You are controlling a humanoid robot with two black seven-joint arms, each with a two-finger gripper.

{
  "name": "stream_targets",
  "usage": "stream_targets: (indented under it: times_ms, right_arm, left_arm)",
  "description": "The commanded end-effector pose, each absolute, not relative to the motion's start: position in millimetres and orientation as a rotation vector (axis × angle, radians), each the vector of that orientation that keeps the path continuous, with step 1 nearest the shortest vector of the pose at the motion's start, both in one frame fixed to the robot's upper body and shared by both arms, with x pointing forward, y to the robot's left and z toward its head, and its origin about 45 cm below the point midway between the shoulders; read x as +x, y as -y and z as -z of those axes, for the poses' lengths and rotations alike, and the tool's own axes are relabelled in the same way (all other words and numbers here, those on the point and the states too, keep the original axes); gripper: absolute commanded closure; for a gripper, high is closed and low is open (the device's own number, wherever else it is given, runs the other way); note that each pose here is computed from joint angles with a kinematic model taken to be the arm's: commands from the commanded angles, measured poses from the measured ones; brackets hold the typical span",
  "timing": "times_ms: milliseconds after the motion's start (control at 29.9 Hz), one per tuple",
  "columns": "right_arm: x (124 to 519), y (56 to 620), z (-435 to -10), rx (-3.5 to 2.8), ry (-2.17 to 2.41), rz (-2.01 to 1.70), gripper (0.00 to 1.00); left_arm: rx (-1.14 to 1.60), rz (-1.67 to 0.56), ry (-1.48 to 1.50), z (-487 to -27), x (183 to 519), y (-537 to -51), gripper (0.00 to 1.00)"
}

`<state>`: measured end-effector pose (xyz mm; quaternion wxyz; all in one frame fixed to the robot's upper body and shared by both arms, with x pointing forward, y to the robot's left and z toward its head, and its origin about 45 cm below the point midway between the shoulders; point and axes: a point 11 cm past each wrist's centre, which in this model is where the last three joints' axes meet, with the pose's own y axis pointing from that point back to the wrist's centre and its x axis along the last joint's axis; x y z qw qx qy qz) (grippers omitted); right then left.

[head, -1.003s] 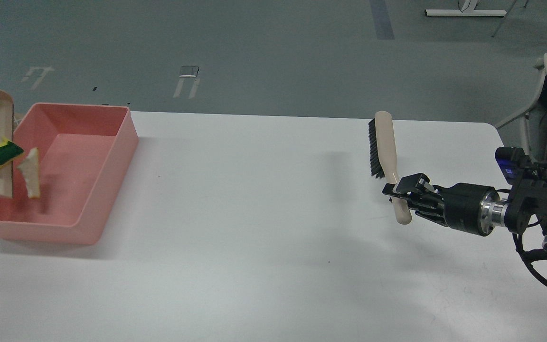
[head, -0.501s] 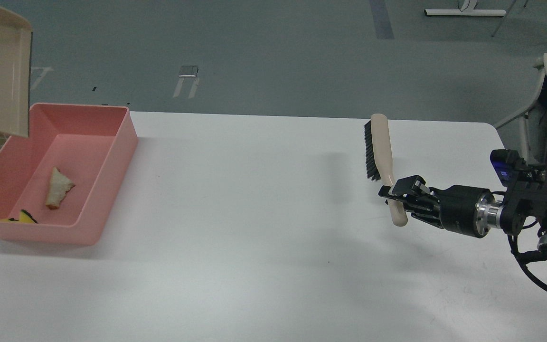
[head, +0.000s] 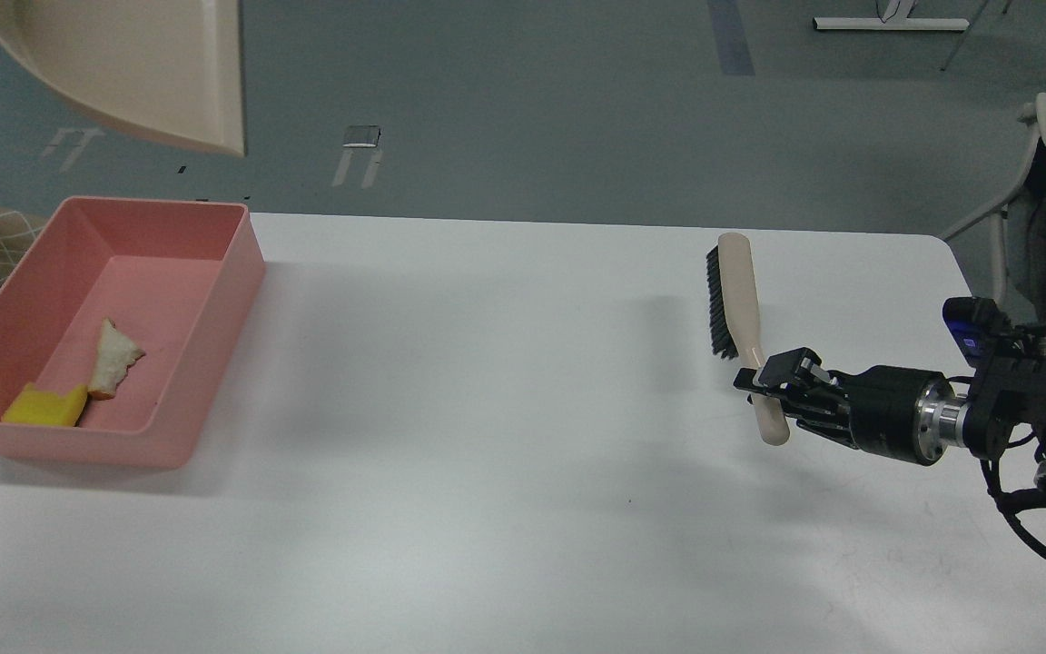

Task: Sweep and dump garbage into bin
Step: 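Bring the dustpan back and lower it onto the table with left gripper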

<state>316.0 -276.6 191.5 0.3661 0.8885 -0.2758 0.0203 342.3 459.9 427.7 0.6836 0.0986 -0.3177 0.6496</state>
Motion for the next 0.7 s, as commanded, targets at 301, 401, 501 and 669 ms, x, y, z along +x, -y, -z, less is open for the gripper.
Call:
stream_targets:
  times_ms: [301,401,501,669]
  right_arm:
    - [310,287,-190,2.24,0.651,-0.116,0.98]
    - [309,288,-190,2.241,0.648,-0.115,0.98]
    - [307,288,-190,2.256,0.646,-0.111,0.98]
    - [302,291,-187,2.266,0.636,-0.094,0.98]
  left_arm:
    - [0.063,-1.331,0.206,-270,368,-323,1.0]
    - [0.125,-1.328,0.192,-234,362,-308,1.0]
    - [0.144,-1.318,0.215,-211,356,-296,1.0]
    - [0.22,-1.342,0.213,-168,345,-283,1.0]
